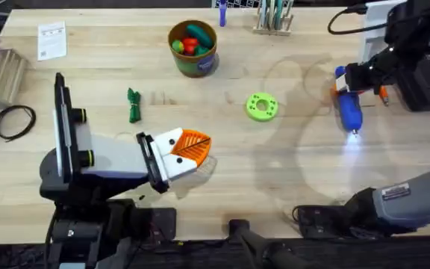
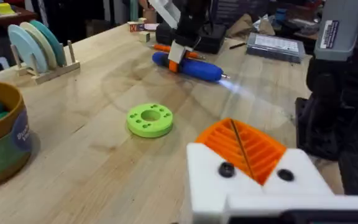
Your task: Pick up the gripper from the table and insert it into the empty holder that is missing its gripper. Then pick up a screw, insert it into the mounting hole, and use the screwdriver to tighten it. Finally, clean up the table by picking up the vegetable and placing it into the bucket.
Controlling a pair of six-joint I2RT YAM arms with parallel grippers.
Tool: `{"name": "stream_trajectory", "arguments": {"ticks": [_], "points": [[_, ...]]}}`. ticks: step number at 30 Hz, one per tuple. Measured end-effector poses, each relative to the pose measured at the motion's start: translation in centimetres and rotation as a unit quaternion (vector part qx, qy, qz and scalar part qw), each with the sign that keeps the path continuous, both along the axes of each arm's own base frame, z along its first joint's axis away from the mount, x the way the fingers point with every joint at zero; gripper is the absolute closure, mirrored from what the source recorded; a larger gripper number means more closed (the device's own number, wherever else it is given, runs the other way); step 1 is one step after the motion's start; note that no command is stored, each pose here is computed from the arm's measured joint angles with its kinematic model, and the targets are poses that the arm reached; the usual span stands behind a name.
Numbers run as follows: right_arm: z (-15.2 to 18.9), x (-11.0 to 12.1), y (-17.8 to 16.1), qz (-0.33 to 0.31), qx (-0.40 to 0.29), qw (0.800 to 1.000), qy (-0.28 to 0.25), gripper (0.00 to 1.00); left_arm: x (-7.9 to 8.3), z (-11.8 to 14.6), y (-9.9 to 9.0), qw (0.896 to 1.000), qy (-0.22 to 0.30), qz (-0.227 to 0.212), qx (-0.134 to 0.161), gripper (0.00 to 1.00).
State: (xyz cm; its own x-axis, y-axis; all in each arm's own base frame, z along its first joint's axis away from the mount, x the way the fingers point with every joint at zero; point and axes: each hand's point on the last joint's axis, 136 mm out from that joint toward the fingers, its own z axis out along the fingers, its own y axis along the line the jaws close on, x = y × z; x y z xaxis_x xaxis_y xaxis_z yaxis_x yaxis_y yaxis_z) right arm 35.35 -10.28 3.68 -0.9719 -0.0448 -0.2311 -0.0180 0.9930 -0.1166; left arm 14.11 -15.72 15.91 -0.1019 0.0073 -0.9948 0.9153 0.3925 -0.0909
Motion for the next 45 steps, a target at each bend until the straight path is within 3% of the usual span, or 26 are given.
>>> {"name": "stream_trajectory", "arguments": {"ticks": [10, 16, 23, 26, 33, 45], "points": [[1.5, 0.0, 0.7, 0.006, -0.003, 1.0, -0.013, 0.979, 0.0, 0.0, 0.0, 1.0, 0.0, 0.0, 0.0, 0.995], [7.6, 1.8, 3.8, 0.034, -0.011, 0.994, -0.101, 0.979, 0.0, 0.0, 0.0, 1.0, 0.0, 0.0, 0.0, 0.995], [15.2, 3.3, 10.1, 0.09, 0.039, 0.969, -0.228, 0.979, 0.0, 0.0, 0.0, 1.0, 0.0, 0.0, 0.0, 0.995], [18.2, 4.0, 12.4, 0.097, 0.082, 0.95, -0.285, 0.979, 0.0, 0.0, 0.0, 1.0, 0.0, 0.0, 0.0, 0.995], [26.1, 4.6, 17.8, 0.137, 0.207, 0.88, -0.405, 0.979, 0.0, 0.0, 0.0, 1.0, 0.0, 0.0, 0.0, 0.995], [32.5, 1.4, 28.4, 0.236, 0.37, 0.785, -0.438, 0.979, 0.0, 0.0, 0.0, 1.0, 0.0, 0.0, 0.0, 0.995]]}}
